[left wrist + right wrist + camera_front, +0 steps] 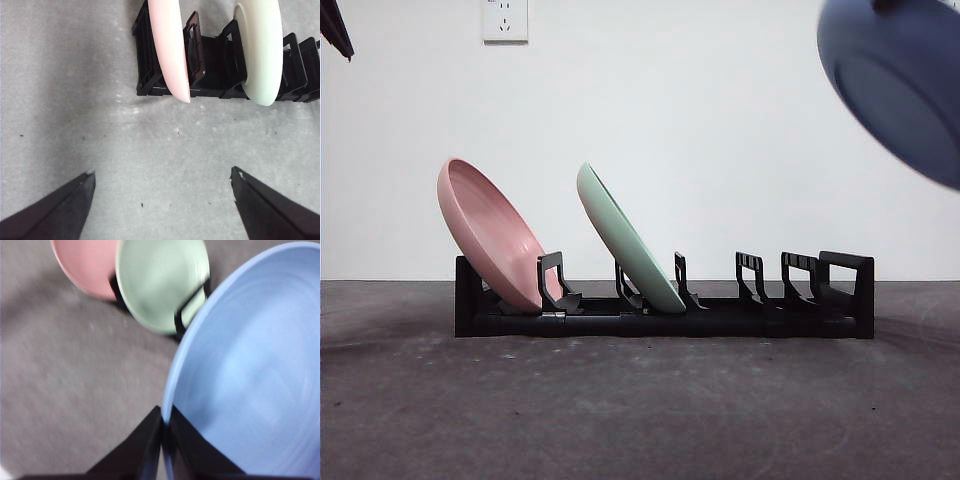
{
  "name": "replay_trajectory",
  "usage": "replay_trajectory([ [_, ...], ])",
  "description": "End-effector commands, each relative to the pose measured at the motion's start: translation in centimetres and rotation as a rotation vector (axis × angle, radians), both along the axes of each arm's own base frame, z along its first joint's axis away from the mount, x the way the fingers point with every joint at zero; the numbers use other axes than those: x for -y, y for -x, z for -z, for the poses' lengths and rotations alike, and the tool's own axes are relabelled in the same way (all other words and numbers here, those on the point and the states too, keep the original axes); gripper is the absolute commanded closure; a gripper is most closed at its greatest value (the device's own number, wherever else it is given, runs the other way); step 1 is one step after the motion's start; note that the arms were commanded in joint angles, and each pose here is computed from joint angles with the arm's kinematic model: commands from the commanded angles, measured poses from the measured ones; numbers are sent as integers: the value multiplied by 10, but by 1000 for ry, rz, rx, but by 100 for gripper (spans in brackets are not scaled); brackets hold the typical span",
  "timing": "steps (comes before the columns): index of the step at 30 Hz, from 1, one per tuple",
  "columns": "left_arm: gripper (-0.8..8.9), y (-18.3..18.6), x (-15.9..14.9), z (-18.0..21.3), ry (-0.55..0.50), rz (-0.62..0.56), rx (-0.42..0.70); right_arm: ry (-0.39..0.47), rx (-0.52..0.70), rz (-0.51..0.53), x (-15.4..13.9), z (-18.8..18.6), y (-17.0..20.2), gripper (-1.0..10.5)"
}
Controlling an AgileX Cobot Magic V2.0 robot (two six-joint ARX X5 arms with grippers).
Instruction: Place the plate
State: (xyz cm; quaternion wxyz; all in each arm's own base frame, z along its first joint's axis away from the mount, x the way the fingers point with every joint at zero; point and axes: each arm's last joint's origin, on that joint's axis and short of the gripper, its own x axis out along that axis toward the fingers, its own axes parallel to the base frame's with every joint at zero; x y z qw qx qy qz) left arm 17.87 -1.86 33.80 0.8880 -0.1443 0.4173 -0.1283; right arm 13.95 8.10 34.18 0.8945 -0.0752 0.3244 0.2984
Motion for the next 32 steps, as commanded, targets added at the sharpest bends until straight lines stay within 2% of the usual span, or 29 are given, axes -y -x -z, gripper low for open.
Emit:
replay_trajectory([
  [1,379,-2,0,-7,-1,11,33,45,23,-16,-5,7,6,933],
  [6,379,-2,0,-7,-8,18,35,151,3,-50,-21,35,16,933],
  [18,379,-2,0,-7,-16,26,40,354,10,-230,-81,87,38,933],
  [25,379,-2,0,-7,-19,29,41,400,-12,-334,-123,116,39,933],
  [32,379,-2,0,-7,-23,34,44,401,10,-379,-150,136,35,933],
])
